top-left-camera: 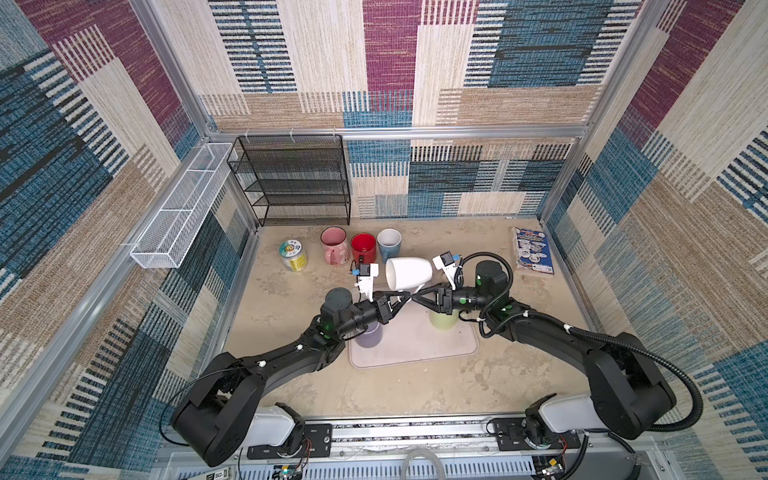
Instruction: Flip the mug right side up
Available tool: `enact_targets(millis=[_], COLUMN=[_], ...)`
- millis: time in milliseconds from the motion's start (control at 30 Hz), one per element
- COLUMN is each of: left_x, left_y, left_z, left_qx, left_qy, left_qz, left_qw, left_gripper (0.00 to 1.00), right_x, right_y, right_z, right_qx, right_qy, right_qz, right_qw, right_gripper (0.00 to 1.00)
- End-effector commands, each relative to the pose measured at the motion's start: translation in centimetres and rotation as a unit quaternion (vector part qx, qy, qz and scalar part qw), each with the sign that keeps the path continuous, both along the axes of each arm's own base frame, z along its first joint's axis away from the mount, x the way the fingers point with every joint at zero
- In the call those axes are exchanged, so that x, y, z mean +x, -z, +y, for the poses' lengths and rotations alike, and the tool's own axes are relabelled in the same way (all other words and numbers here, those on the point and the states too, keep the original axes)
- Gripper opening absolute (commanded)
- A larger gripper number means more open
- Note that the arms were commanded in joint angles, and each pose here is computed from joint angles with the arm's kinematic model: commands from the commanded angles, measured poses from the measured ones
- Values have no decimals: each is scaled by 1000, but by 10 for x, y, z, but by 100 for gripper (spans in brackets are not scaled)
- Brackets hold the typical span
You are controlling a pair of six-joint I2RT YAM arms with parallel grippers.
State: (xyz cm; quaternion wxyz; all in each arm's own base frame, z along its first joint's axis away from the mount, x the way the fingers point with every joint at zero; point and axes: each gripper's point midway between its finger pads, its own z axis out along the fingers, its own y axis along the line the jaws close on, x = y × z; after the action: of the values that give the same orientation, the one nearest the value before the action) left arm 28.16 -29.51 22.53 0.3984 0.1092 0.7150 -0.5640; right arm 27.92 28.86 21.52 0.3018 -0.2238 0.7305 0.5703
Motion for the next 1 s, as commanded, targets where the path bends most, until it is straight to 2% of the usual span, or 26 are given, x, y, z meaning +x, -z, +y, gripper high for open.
enact_targets(millis=[0, 300, 533, 833, 967], left_x=[3, 26, 53, 87, 101], left_y=[-17, -6, 6, 24, 34], left_z=[0, 8, 9, 0, -9], left_qx=[1, 109, 200, 313, 374], left_qy=[-6, -55, -87, -100, -103], left_qz=[-43, -3, 50, 108, 123], left_qw=[999, 992, 975, 938, 913], left_gripper=[0, 0, 0, 0, 0], right_x=[6, 24, 39, 52, 52], right_y=[-3, 2, 13, 17, 24], right_z=[-1, -16, -32, -59, -69], right_qx=[-6, -62, -111, -157, -176], right_qy=[14, 90, 153, 233, 253], right_qz=[-14, -13, 2, 0, 1], right_qw=[1000, 994, 982, 960, 951], right_gripper=[35, 33, 34, 38, 39])
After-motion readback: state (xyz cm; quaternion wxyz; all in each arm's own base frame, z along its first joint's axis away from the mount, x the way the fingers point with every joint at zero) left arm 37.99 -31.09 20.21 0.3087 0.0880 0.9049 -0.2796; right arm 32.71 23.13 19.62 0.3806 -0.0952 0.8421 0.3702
